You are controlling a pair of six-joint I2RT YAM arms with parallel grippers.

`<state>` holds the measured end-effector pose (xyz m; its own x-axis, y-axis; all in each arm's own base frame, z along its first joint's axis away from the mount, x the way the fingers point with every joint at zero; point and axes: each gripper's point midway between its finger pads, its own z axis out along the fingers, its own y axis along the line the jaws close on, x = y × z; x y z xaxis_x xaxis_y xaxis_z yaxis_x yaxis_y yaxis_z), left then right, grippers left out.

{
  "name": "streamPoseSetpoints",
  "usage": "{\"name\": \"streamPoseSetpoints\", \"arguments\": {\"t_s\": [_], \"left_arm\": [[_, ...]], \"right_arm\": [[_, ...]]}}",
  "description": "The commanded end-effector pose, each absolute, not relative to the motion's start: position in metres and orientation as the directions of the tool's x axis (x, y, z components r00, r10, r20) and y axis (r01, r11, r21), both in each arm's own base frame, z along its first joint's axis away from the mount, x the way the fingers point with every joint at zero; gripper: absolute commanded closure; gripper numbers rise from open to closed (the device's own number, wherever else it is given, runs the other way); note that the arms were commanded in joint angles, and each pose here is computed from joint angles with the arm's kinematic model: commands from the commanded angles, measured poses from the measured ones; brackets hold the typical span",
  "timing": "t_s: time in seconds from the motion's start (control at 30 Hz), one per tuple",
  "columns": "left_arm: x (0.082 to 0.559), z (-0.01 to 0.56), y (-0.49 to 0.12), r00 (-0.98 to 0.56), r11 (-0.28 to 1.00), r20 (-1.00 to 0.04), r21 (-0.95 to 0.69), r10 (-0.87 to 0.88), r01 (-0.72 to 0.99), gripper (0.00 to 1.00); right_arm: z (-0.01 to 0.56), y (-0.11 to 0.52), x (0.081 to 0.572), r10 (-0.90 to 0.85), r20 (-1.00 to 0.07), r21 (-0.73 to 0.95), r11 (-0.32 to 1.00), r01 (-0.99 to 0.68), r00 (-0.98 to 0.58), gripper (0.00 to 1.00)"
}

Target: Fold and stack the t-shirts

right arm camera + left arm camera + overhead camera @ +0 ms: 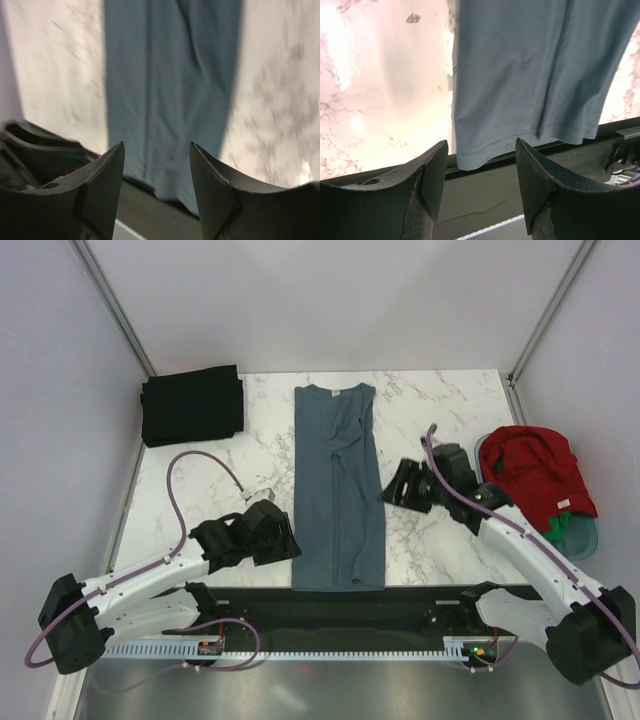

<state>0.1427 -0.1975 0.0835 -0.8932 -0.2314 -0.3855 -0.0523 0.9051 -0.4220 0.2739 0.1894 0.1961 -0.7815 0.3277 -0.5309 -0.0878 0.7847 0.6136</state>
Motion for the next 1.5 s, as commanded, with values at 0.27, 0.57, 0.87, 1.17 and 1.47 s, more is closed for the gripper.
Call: {"name": "streamPoseSetpoints", "arguments": {"t_s": [0.27, 0.57, 0.87, 1.17, 1.47], "left_arm": [[0.130, 0.057, -0.198, -0.901, 0.886, -0.327, -0.449, -0.284, -0.116, 0.37], [0.115, 0.038, -0.196, -0.919, 0.888, -0.283, -0.441, -0.274, -0.129, 0.37], [0.107, 0.025, -0.203, -0.927, 0.867, -0.244, -0.478, -0.284, -0.140, 0.39], [0.104, 0.022, -0.212, -0.928, 0.859, -0.245, -0.495, -0.282, -0.130, 0.61], [0.099, 0.047, -0.227, -0.921, 0.801, -0.225, -0.584, -0.317, -0.133, 0.98]], "right_arm": [[0.048, 0.187, 0.130, 0.246, -0.234, 0.581, 0.811, 0.068, -0.941, 0.34], [0.014, 0.198, 0.108, 0.212, -0.194, 0.583, 0.810, 0.062, -0.958, 0.38], [0.003, 0.198, 0.102, 0.195, -0.187, 0.562, 0.825, 0.058, -0.963, 0.56], [-0.002, 0.194, 0.097, 0.185, -0.184, 0.562, 0.826, 0.051, -0.965, 0.75], [0.012, 0.189, 0.090, 0.167, -0.172, 0.545, 0.837, 0.048, -0.971, 1.00]]}}
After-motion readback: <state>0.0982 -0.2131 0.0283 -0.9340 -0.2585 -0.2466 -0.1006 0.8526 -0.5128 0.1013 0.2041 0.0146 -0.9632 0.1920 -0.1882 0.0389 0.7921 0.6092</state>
